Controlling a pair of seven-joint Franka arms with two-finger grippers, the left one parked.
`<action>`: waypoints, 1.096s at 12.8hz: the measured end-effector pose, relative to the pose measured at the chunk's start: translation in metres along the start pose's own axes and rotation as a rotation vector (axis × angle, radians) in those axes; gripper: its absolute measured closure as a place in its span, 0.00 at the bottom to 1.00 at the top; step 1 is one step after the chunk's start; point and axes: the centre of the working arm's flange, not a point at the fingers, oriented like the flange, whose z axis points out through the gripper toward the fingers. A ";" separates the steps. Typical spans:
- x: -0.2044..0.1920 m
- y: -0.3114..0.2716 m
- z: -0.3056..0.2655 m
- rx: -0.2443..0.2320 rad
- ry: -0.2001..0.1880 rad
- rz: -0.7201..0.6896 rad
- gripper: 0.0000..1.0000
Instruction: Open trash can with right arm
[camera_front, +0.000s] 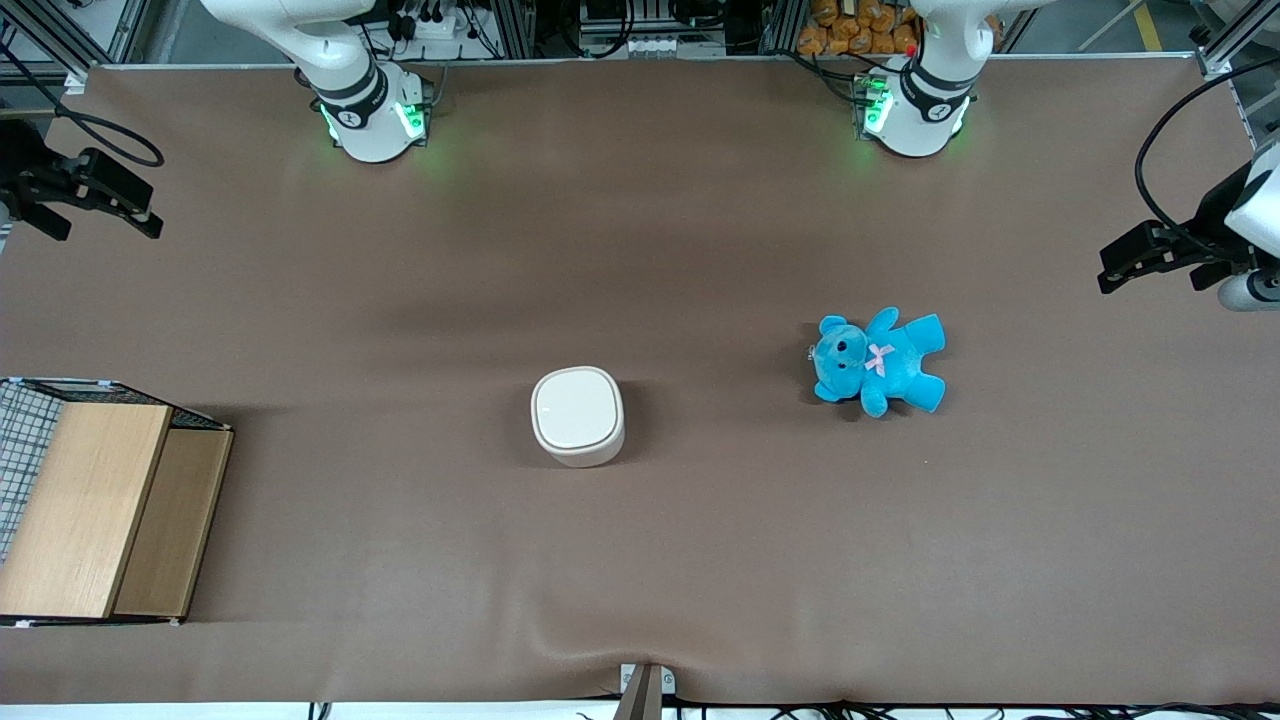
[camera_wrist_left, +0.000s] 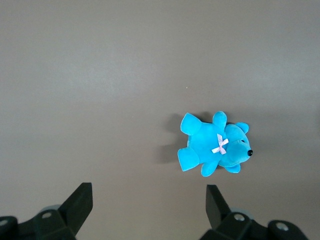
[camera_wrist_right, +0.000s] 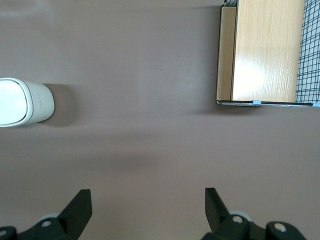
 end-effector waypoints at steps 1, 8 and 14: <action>-0.001 0.000 0.000 0.000 -0.004 -0.001 0.00; -0.002 -0.004 -0.001 0.023 -0.001 -0.008 0.00; 0.002 -0.084 0.005 0.035 0.049 -0.068 0.00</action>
